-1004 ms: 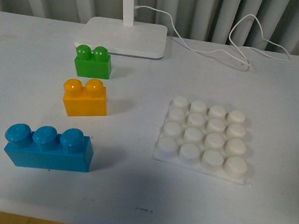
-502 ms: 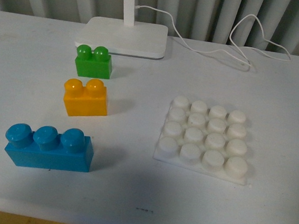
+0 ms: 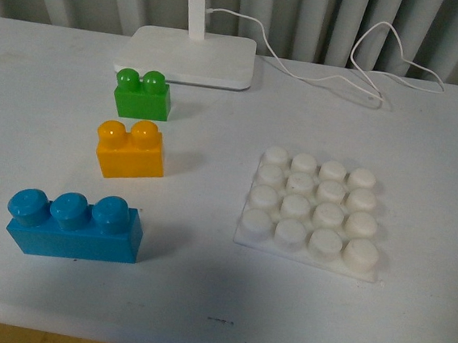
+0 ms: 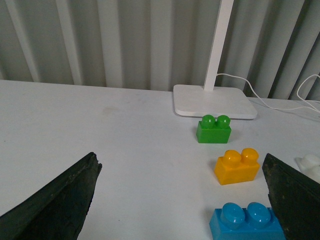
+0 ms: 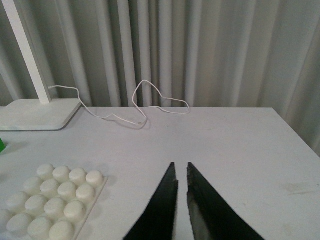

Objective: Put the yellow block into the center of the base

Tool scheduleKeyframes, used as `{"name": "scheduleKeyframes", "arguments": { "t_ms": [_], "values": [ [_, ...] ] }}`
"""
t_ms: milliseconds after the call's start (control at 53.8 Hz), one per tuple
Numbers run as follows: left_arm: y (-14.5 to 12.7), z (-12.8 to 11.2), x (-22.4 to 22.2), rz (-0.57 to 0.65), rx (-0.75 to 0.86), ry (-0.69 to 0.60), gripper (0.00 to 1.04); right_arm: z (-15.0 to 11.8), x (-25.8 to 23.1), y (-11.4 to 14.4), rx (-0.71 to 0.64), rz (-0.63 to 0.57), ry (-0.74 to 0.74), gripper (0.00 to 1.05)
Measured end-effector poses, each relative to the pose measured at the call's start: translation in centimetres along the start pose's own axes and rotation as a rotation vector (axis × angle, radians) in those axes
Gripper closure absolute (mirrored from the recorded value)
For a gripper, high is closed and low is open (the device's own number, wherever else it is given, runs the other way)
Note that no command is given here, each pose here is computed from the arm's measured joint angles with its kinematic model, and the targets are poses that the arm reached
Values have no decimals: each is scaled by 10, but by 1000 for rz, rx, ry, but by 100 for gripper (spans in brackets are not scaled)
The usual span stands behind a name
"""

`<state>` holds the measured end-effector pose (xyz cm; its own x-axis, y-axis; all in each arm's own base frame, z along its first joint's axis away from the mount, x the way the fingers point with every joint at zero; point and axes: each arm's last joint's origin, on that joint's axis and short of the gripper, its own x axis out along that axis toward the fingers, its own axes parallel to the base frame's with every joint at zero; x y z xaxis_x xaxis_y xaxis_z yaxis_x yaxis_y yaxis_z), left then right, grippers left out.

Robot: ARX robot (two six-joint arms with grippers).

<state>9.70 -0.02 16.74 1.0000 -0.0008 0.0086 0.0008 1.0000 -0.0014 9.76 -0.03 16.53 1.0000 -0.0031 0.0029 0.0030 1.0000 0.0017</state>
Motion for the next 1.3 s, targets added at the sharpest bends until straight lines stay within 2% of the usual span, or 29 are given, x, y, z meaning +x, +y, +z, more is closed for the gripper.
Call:
{"name": "scheduleKeyframes", "arguments": {
  "t_ms": [167, 316, 372, 446, 651, 725, 800, 967, 1190, 1302],
  "values": [
    [0, 0, 0, 0, 0, 0, 6, 0, 0, 0, 0, 0, 0, 53],
    [0, 0, 0, 10, -5, 4, 6, 0, 0, 0, 0, 0, 0, 29],
    [1, -1, 2, 66, -26, 33, 6, 0, 0, 0, 0, 0, 0, 19],
    [1, 3, 8, 56, -25, 68, 6, 0, 0, 0, 2, 0, 0, 7],
    [9, 46, 45, -139, 112, 54, 6, 0, 0, 0, 0, 0, 0, 9],
    [10, 57, 77, -310, 235, 115, 6, 0, 0, 0, 0, 0, 0, 9],
    [9, 60, 105, -451, 337, 190, 6, 0, 0, 0, 0, 0, 0, 9],
    [4, 68, 154, -656, 487, 264, 6, 0, 0, 0, 0, 0, 1, 9],
    [-20, 69, 198, -924, 662, 363, 6, 0, 0, 0, 0, 0, 1, 9],
    [-37, 63, 215, -1055, 753, 457, 6, 0, 0, 0, 0, 0, 0, 9]
  ]
}}
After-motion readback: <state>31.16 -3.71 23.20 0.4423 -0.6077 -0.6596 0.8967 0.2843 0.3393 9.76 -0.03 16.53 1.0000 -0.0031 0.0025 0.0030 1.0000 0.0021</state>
